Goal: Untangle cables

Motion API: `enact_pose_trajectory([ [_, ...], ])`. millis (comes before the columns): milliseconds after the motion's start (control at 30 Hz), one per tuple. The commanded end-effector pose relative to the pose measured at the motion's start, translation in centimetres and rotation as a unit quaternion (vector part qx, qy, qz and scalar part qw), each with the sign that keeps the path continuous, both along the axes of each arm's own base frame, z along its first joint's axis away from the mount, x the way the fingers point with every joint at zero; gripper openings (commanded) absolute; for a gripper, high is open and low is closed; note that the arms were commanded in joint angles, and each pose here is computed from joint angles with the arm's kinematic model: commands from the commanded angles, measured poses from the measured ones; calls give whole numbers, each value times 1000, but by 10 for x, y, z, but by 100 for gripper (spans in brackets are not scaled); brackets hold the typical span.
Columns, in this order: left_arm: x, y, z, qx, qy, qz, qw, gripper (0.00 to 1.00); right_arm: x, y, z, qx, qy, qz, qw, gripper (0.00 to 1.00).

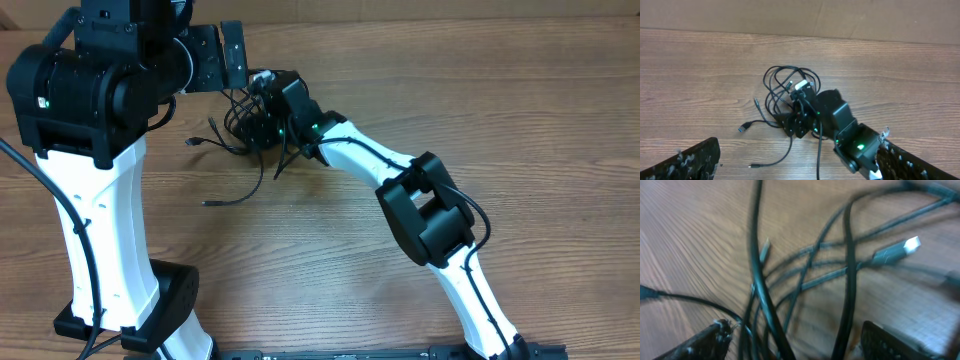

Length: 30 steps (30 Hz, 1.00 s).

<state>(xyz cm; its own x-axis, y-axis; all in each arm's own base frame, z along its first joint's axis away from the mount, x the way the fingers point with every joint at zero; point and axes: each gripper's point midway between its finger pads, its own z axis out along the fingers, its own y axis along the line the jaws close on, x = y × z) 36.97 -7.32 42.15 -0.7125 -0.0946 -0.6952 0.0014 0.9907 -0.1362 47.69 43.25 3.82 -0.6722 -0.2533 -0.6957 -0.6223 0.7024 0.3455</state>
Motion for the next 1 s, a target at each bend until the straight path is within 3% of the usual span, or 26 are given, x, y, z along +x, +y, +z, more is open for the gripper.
enact_pose_trajectory([
  [0,-1,-2,0,0,1,-9,1000,100,-2,1,-11,-9,4,2,1000,27],
  [33,-1,-2,0,0,1,-9,1000,100,-4,0,-13,-12,9,3,1000,4],
  [233,-1,-2,0,-19,4,11,1000,100,-18,-17,14,-43,22,33,998,4],
  [300,0,-2,1,-22,1,14,1000,100,-14,-34,56,-48,3,32,998,4],
  [500,7,7,7,-7,-19,33,999,100,-6,-116,239,-1,-90,-50,995,4],
  [667,17,16,13,18,-41,51,998,97,-53,-198,372,69,-146,-126,979,4],
  [767,28,11,13,11,-50,45,998,97,-91,-222,414,85,-175,-134,972,4],
  [867,38,-11,7,1,-46,-20,999,96,-122,-232,436,89,-193,-127,969,4],
  [933,41,-36,-1,-9,-38,-104,994,97,-139,-239,442,90,-193,-126,969,4],
  [967,38,-60,-7,-18,-34,-189,981,98,-148,-242,444,88,-191,-126,970,4],
])
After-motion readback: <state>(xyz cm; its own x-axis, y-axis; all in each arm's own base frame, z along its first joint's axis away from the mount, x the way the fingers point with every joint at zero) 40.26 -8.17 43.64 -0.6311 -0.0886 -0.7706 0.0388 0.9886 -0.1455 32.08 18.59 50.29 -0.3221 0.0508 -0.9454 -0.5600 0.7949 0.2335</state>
